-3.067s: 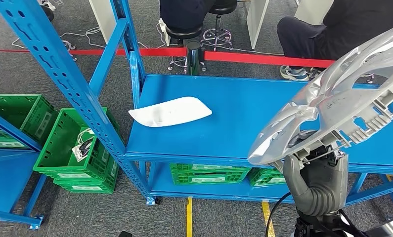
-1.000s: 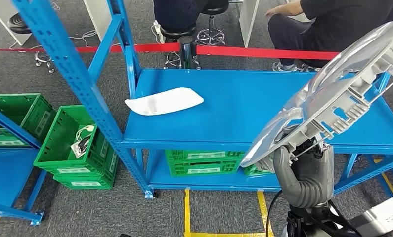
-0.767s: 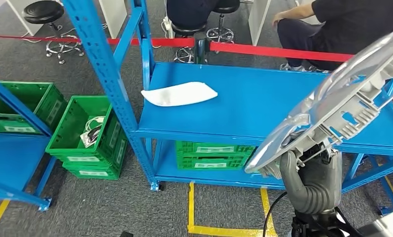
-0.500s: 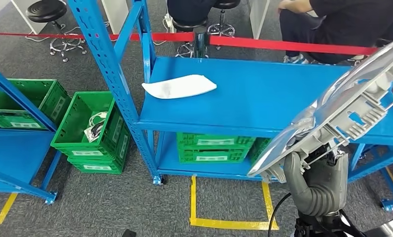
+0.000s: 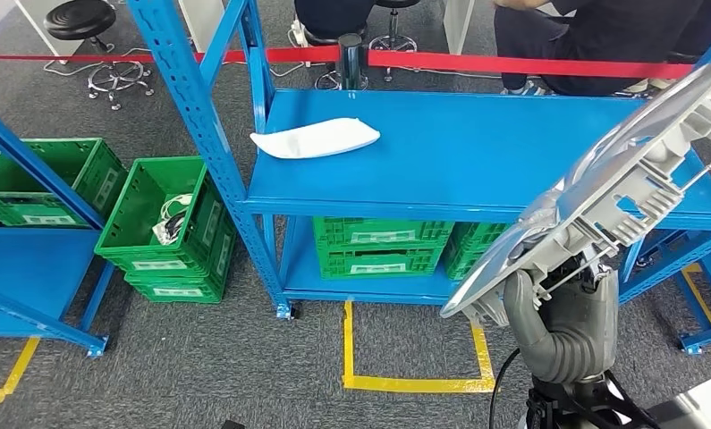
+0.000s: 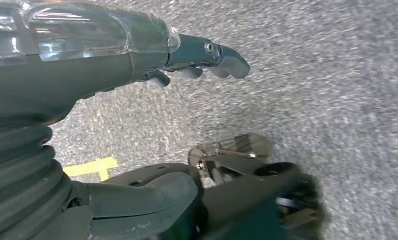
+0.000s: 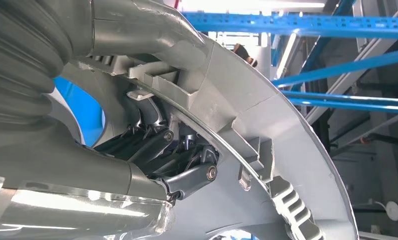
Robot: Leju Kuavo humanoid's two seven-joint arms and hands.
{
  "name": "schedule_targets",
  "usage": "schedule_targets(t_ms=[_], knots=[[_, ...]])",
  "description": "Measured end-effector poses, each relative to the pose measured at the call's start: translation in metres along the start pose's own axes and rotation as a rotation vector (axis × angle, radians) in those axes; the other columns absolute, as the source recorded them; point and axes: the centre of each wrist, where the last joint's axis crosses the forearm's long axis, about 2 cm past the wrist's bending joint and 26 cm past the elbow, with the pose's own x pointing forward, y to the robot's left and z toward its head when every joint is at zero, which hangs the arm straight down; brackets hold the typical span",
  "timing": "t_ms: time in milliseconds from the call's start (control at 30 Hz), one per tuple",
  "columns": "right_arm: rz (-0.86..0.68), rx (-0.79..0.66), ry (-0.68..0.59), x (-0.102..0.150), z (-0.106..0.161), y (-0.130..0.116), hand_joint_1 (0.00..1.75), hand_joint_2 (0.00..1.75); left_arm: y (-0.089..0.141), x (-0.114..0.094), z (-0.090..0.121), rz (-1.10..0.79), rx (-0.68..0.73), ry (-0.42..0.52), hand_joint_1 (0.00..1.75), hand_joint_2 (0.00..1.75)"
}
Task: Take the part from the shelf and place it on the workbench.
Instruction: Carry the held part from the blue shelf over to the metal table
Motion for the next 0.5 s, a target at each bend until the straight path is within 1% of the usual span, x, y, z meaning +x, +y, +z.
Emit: schedule_targets(t_ms=[500], knots=[[-0.004, -0.003, 0.006, -0.0001, 0.0014, 0.0003, 1.75, 1.75, 0.0001, 0.0018, -0.0003, -0.009, 0.001, 0.002, 0.00, 1.75]])
